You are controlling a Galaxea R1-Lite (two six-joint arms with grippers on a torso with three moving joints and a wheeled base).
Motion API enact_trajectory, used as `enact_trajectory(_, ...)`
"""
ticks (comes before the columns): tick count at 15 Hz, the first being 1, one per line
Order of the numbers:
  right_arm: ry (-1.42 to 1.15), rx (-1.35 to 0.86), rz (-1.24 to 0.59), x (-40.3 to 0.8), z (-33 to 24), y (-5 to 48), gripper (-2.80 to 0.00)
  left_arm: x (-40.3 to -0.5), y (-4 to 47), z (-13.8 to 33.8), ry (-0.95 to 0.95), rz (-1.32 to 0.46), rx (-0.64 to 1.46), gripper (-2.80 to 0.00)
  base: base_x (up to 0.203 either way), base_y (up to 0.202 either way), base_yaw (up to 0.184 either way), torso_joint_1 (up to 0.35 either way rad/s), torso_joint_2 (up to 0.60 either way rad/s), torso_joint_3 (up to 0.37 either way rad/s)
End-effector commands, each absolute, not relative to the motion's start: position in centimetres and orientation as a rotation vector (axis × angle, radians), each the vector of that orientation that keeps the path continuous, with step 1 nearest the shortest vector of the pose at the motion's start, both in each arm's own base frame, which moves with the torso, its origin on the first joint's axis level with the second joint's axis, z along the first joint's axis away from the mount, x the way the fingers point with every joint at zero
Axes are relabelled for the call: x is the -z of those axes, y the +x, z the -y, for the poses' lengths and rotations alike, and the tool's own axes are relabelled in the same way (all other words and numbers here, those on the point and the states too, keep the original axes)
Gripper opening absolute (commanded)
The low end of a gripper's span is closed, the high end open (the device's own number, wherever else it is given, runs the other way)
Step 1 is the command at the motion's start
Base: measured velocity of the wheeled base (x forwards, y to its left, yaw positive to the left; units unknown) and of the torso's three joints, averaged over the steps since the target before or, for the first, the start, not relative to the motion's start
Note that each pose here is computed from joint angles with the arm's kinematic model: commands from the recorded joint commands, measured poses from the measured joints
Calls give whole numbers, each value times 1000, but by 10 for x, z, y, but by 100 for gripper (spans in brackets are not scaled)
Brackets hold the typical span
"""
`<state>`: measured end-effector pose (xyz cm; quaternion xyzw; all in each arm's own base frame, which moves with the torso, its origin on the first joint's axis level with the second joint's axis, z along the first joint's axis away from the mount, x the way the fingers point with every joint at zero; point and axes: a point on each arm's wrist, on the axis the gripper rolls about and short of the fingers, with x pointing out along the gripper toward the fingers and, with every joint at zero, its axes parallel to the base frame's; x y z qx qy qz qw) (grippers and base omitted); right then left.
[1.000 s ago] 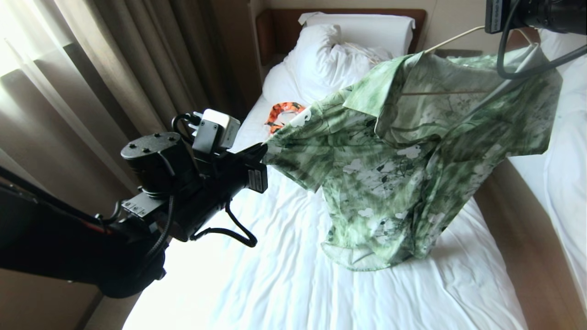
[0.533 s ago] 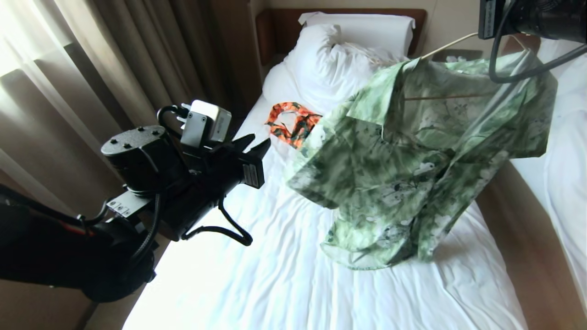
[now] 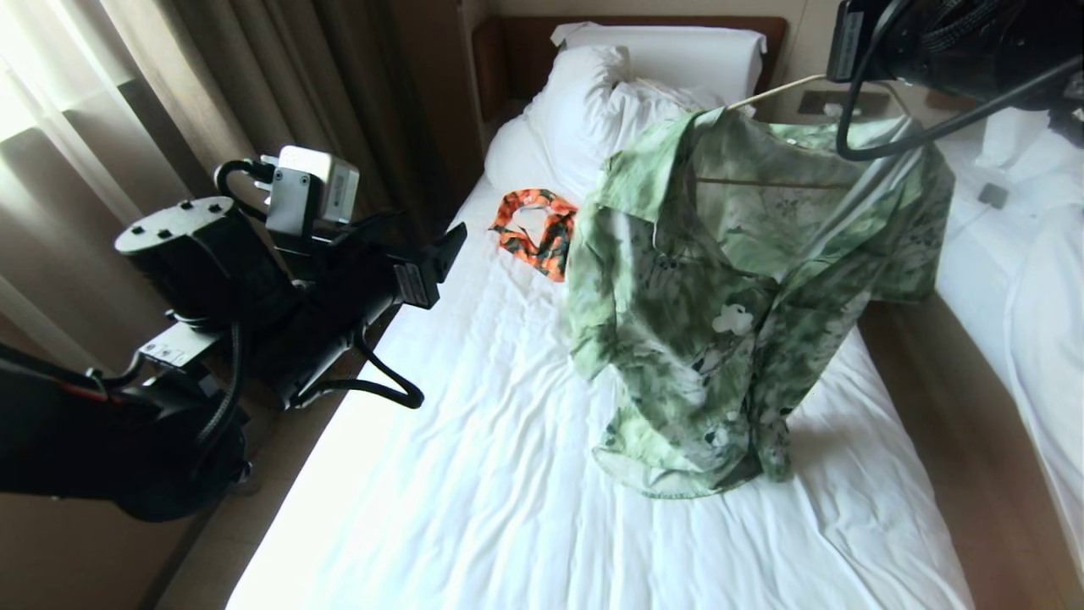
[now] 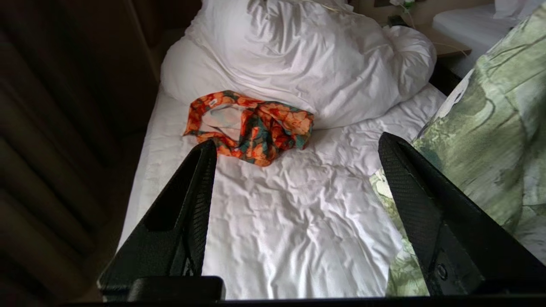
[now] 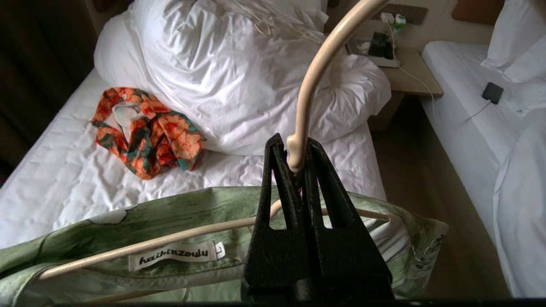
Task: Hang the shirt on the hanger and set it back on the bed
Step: Take the clothes hanger out of the clothes
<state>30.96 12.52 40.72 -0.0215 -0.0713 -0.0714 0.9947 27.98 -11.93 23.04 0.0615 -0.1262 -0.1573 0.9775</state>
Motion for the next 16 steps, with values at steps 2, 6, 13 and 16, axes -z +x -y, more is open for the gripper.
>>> enact_trajectory(2, -43, 125, 146, -395, -140, 325, -280, -232, 291, 103, 119, 264, 285, -280, 0, 0, 0, 0, 0, 0)
enact_trajectory(6, -70, 104, 140, -392, -149, 326, -280, -237, 290, 101, 103, 281, 284, -280, 0, 0, 0, 0, 0, 0)
enact_trajectory(13, -82, 87, 162, -394, -157, 322, -280, -240, 243, 176, -58, 139, 515, -280, 0, 0, 0, 0, 0, 0)
enact_trajectory(16, -75, 56, 169, -397, -166, 313, -280, -224, 224, 220, -138, 7, 607, -280, 0, 0, 0, 0, 0, 0)
